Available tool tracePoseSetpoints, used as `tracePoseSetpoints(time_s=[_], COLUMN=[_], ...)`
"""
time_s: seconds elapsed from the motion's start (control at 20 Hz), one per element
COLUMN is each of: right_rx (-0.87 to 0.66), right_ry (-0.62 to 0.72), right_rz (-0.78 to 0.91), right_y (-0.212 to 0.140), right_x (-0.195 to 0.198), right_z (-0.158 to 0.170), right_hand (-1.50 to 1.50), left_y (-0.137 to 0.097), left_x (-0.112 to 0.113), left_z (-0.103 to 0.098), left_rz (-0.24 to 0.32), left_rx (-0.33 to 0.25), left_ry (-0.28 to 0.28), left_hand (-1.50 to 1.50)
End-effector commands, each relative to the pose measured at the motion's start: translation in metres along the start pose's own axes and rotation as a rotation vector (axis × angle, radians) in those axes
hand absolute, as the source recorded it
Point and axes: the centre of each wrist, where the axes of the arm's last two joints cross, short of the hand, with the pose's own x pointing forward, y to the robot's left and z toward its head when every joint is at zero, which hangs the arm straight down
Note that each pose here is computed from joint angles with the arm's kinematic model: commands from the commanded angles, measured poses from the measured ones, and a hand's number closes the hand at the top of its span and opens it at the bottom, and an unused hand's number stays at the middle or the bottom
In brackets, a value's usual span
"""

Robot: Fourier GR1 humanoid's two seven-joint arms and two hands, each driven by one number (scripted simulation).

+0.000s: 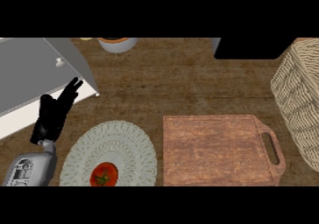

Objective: Pick the lemon from the cutting board and place it in the basket

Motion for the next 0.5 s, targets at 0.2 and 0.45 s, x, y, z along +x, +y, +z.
tracePoseSetpoints(time_s=[0.2,0.45], right_rx=[0.068,0.109], right_ry=[0.016,0.095], right_rz=[-0.086,-0.226], right_y=[0.04,0.073], right_x=[-0.054,-0.05], right_z=[-0.009,-0.014], right_hand=[1.5,-1.5], left_y=[-0.009,0.001], left_x=[0.016,-0.013], left_z=[0.001,-0.008], left_rz=[0.001,0.003], left_rx=[0.004,0.005], left_ry=[-0.014,-0.009], left_hand=[0.0,0.0])
